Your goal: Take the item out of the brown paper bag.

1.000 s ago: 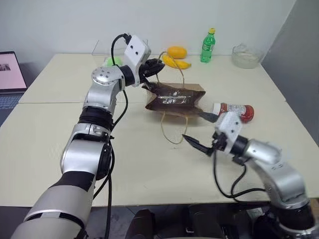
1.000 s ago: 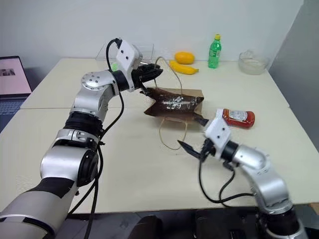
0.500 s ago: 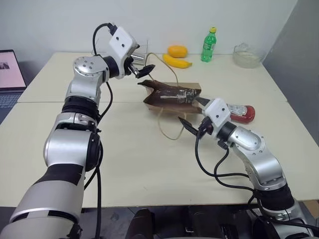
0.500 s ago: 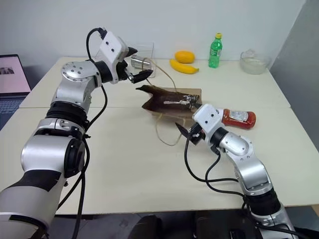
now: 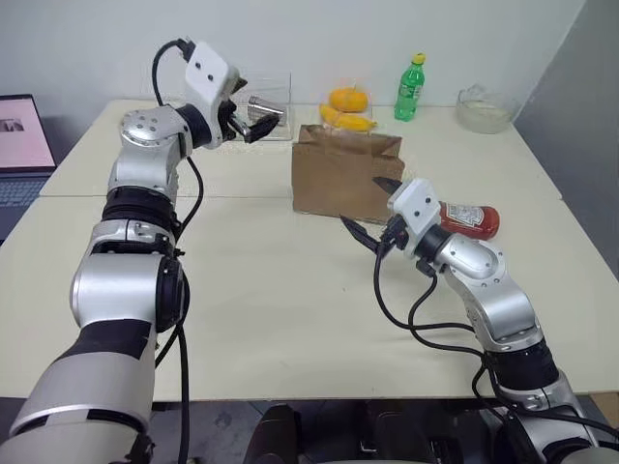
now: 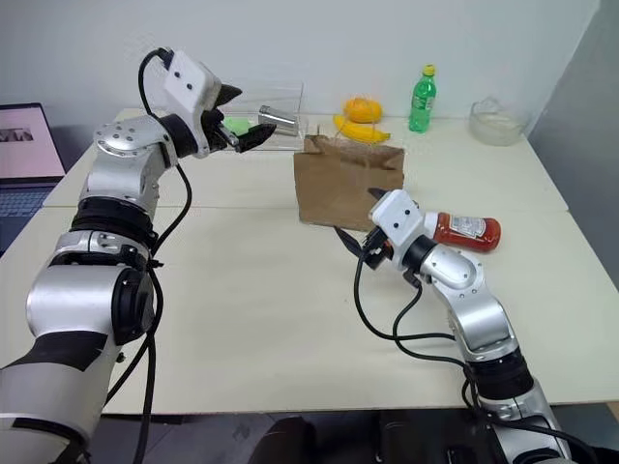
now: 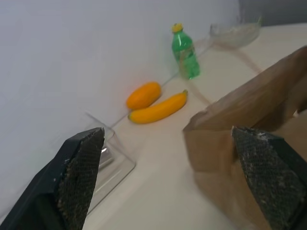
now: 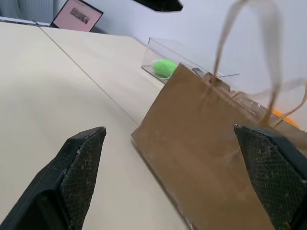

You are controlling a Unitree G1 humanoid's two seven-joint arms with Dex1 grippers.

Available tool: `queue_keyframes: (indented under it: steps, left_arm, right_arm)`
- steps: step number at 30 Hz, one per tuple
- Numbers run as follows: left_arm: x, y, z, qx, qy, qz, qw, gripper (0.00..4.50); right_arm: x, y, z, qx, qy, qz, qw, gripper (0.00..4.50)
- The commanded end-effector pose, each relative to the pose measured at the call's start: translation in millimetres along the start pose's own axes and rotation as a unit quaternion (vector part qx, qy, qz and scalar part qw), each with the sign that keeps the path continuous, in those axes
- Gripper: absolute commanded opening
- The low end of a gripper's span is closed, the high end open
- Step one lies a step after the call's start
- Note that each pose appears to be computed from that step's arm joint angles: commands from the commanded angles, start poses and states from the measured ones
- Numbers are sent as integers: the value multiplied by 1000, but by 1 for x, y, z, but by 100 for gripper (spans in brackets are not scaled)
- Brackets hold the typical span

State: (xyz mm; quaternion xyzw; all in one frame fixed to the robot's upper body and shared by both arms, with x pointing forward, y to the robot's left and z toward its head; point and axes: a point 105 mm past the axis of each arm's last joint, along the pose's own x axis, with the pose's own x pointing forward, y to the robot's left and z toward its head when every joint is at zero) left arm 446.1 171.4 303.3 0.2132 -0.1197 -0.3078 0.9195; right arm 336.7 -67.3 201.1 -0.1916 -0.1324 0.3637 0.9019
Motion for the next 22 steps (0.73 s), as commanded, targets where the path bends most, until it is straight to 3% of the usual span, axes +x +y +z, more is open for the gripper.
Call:
queue_keyframes:
  steps: [1, 5, 11, 16, 22]
  left_arm:
    - [-20, 14, 15, -26, -36, 35, 998, 446]
    - [-73, -5, -17, -11, 3, 109, 994, 446]
    - [-149, -52, -62, -62, 64, 232, 969, 446]
    - [-178, -93, -92, -102, 113, 248, 957, 446]
    - [-183, -115, -100, -121, 110, 252, 954, 446]
  right_arm:
    - [-8, -14, 19, 1, -43, -34, 998, 450]
    - [-28, -15, 8, 49, -42, -71, 995, 450]
    - [-45, 0, -19, 77, -34, -107, 991, 450]
    - [-54, 2, -39, 82, -25, -134, 987, 450]
    - [-57, -7, -46, 80, -30, -145, 986, 450]
